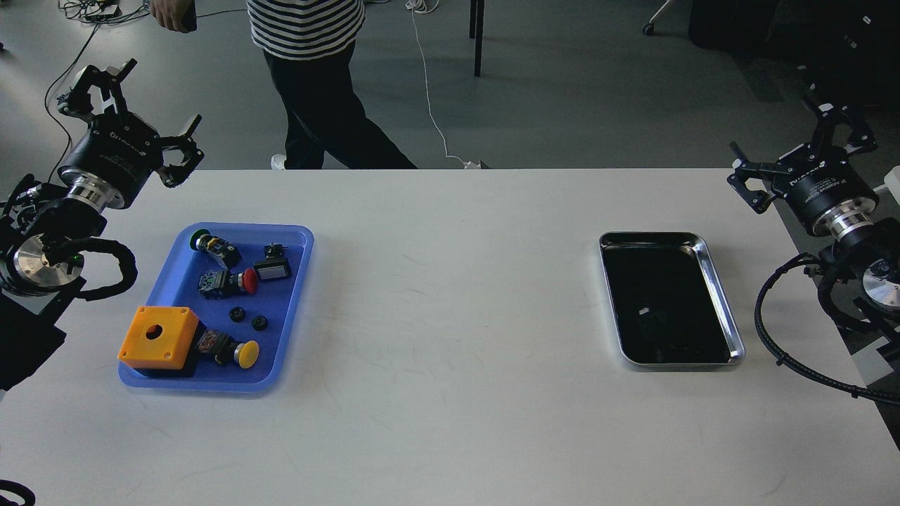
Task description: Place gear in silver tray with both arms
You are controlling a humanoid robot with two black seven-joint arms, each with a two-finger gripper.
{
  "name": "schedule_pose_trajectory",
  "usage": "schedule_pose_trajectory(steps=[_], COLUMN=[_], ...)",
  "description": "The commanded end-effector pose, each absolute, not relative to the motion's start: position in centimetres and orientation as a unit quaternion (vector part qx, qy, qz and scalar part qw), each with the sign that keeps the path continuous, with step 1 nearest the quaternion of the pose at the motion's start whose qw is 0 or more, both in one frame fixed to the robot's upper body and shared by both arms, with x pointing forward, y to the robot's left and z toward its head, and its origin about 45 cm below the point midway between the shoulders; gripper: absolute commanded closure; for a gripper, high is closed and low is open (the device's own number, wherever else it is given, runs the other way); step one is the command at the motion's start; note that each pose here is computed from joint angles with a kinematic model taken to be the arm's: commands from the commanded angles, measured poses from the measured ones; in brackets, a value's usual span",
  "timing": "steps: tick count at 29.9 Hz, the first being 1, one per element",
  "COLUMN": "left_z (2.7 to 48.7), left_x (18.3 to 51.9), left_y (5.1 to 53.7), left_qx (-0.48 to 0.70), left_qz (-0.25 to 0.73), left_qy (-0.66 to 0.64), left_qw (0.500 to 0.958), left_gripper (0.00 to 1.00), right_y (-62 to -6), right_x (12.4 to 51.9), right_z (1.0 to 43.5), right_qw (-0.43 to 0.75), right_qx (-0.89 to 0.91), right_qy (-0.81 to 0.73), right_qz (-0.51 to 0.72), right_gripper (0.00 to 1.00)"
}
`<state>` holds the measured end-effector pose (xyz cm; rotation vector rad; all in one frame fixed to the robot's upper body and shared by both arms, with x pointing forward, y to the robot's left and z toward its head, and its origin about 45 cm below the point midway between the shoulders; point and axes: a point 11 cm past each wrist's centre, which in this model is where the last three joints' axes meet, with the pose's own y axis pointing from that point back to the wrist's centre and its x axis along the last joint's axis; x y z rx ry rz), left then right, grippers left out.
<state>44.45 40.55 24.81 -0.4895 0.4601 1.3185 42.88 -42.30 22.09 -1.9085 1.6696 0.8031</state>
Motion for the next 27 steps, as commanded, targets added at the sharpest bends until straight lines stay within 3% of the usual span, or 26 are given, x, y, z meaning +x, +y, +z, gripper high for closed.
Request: schedule_pose_trajectory(steps=[1,9,12,18,27], left_z=[24.7,24.9,26.1,30.1,30.3], left_x=[44.5,44.5,43.9,41.6,41.5], left_y=[40.2,40.6,42.9,45.0,45.1], left_qx=[-0.225,-0.222,-0.200,-0.111,-0.103], left_qz=[0.598,0.600,0.613,0.598,0.597], left_qy=[0.212,0.210,0.188,0.125,0.120], left_qw=[0.739,0.739,0.741,0.784,0.786], left_gripper=[0.01,0.01,0.01,0.01,0.01], right_y=[-42.7,-42.9,-43.1,-43.9,-43.9], right_x=[42.7,42.6,42.5,42.4,42.4], right_z=[22.0,22.0,22.1,22.5,22.5], right_qw=[0.238,0.241,0.239,0.234,0.234], right_qx=[-0.694,-0.692,-0.692,-0.692,-0.692], right_qy=[0.613,0.615,0.616,0.621,0.621], right_qz=[0.292,0.292,0.290,0.284,0.284], right_gripper=[0.00,0.00,0.00,0.00,0.00])
